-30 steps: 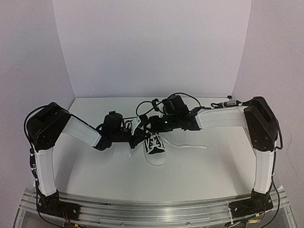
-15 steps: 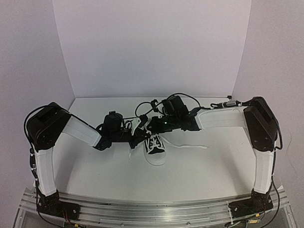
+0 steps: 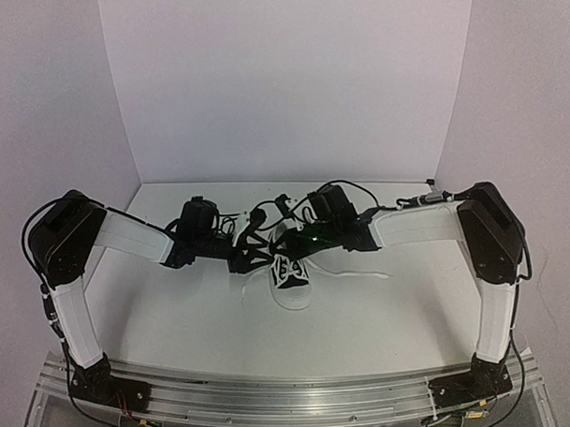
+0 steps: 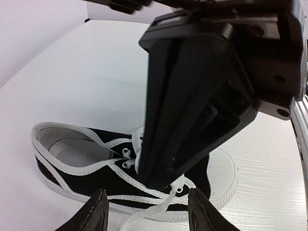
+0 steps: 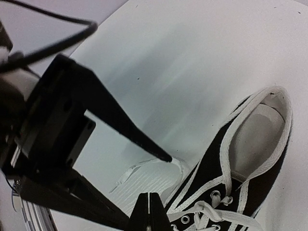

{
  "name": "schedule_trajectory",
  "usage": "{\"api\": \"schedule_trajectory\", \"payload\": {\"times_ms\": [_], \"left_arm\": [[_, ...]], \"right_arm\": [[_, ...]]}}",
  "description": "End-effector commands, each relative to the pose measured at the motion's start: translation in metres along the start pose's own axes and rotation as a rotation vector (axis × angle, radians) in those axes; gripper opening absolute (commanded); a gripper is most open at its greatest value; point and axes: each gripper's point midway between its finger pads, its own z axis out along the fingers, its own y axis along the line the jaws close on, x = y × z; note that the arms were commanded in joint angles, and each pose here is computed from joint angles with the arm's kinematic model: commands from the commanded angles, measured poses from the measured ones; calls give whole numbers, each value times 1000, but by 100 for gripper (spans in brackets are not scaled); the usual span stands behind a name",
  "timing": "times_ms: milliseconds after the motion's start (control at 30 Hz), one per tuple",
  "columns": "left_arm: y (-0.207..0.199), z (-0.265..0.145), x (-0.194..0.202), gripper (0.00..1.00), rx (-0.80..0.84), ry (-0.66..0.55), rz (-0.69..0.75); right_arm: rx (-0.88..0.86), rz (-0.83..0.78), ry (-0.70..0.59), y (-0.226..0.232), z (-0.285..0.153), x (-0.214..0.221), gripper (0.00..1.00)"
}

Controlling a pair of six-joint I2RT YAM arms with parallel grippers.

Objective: Tie the shoes

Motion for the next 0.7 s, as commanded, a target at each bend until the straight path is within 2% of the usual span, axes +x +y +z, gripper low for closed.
{"api": "schedule_trajectory", "payload": {"times_ms": [0, 167, 433, 533, 667], "left_arm": [[-6, -7, -21, 52, 108, -62, 74], [-10, 3, -26, 43, 182, -128, 100], [-6, 17, -30, 38, 191, -166, 67], [-3, 18, -29, 33, 175, -171, 72], [-1, 19, -29, 32, 159, -174, 76]], "right_arm": [[-105, -122, -115, 19, -20, -31, 0], [-140, -174, -132, 24, -20, -36, 0], [-139, -176, -143, 20, -21, -35, 0], [-151, -178, -148, 22, -21, -36, 0], [-156, -177, -147, 21, -22, -33, 0]]}}
